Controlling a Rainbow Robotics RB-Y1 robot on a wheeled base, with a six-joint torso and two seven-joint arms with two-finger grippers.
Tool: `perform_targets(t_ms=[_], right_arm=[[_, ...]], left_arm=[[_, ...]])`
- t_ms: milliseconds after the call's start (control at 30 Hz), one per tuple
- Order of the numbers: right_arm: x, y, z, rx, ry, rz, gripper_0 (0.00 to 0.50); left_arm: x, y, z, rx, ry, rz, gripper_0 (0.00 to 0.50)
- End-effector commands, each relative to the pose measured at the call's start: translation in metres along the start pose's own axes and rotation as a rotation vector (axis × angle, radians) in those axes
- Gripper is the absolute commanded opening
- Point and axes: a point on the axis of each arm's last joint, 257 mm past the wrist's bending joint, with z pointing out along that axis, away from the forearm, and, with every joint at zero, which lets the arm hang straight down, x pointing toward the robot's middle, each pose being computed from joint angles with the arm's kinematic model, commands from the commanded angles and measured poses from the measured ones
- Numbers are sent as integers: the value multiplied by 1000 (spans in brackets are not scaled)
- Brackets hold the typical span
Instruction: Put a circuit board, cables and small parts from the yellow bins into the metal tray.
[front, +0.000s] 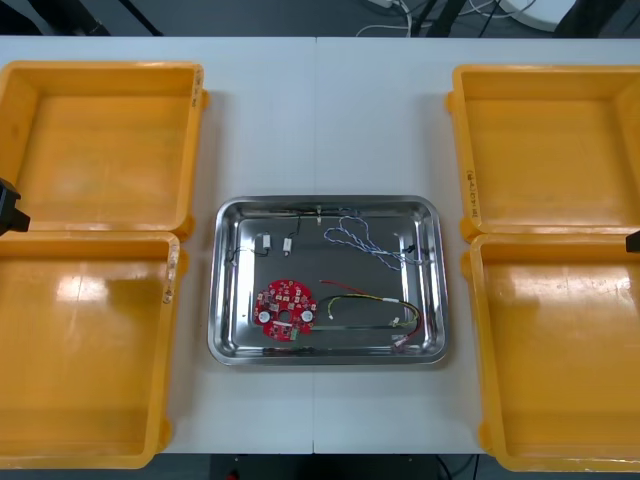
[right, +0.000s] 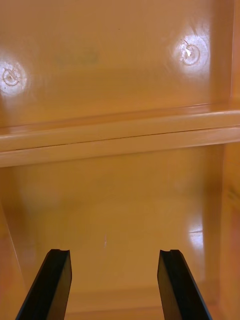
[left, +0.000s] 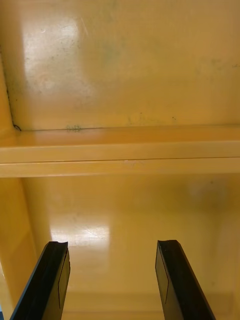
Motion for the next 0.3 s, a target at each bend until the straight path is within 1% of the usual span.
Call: perform_targets(t_ms=[33,300], right_arm=[[-10,-15,-19,47,-44,23,500],[-10,-15,-19,47,-44,23,500]], left_arm=[[-1,13,-13,-33,-25,60,500],[-1,13,-13,-33,-25,60,500]])
